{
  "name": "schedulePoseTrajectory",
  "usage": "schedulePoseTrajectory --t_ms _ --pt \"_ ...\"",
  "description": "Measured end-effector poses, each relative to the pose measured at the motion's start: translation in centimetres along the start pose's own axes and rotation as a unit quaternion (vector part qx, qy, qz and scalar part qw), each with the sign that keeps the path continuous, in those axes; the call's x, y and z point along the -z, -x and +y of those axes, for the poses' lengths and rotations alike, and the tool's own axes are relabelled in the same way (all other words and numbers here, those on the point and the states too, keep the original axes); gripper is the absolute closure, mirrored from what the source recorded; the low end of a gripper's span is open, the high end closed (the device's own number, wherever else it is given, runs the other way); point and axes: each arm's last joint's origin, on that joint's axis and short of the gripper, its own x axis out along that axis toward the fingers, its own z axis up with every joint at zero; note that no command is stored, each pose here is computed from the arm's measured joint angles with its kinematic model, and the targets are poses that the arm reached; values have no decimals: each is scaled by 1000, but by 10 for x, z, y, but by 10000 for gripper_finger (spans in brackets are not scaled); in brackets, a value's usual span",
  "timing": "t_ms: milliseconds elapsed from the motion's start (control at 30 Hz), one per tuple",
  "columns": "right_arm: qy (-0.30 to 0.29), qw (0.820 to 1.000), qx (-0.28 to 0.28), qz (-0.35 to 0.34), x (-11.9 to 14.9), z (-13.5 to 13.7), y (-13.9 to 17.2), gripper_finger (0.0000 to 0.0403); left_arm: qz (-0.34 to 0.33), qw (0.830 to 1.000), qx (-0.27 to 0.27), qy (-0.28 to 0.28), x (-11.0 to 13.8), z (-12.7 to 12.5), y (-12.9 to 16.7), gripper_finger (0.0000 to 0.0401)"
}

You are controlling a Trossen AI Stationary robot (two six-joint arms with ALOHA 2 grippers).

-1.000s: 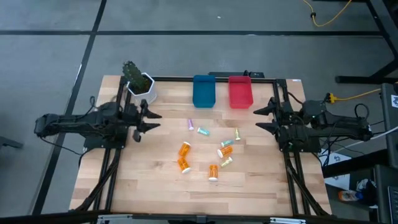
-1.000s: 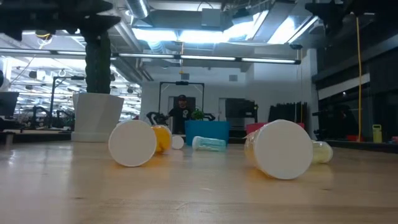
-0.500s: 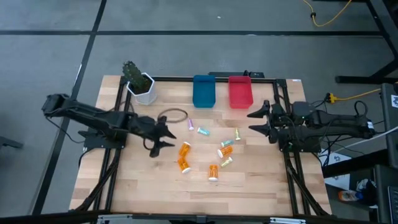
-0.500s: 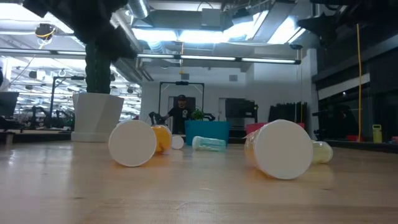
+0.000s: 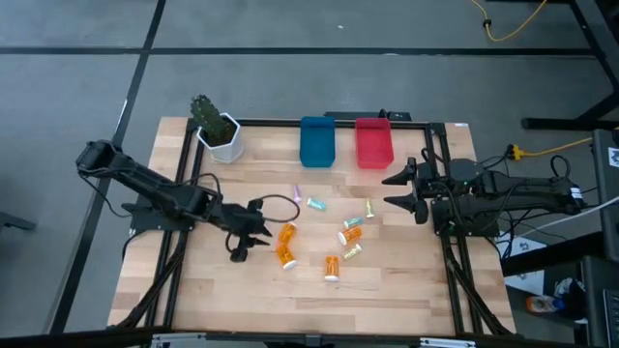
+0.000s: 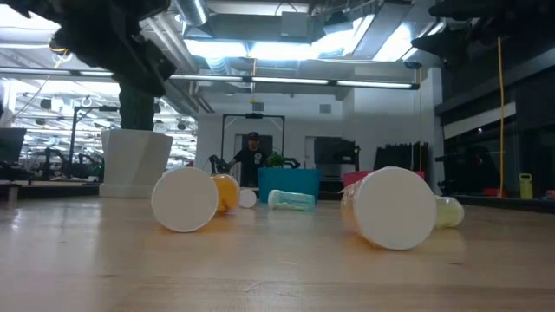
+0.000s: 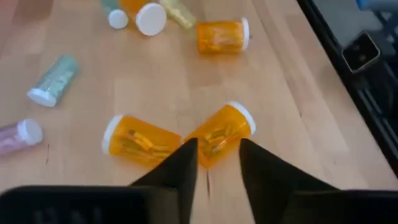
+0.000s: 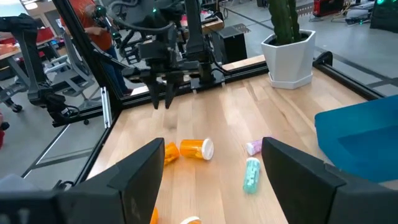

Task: Pick and place medicine bottles into bin by pill shape (circle, oval)
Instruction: Move the pill bottles from the middle to the top middle

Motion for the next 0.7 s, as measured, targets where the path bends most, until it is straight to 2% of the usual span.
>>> schedulePoseTrajectory --t_ms 100,200,300,467,533,700 --pt "0 1000 0 0 0 0 0 132 7 1000 -14 -7 4 -7 -4 351" --pt "0 1000 0 0 0 0 0 132 1 999 -38 14 5 -11 -4 392" --pt "0 1000 0 1 0 0 0 132 -8 997 -59 56 5 -11 -4 386" --pt "0 1000 0 1 0 0 0 132 -4 992 -49 119 9 -14 -5 364" --pt "0 1000 0 1 0 0 0 132 8 992 -46 115 12 -18 -8 362" --pt "-9 1000 1 2 0 0 0 132 87 990 -56 97 36 -30 -34 365"
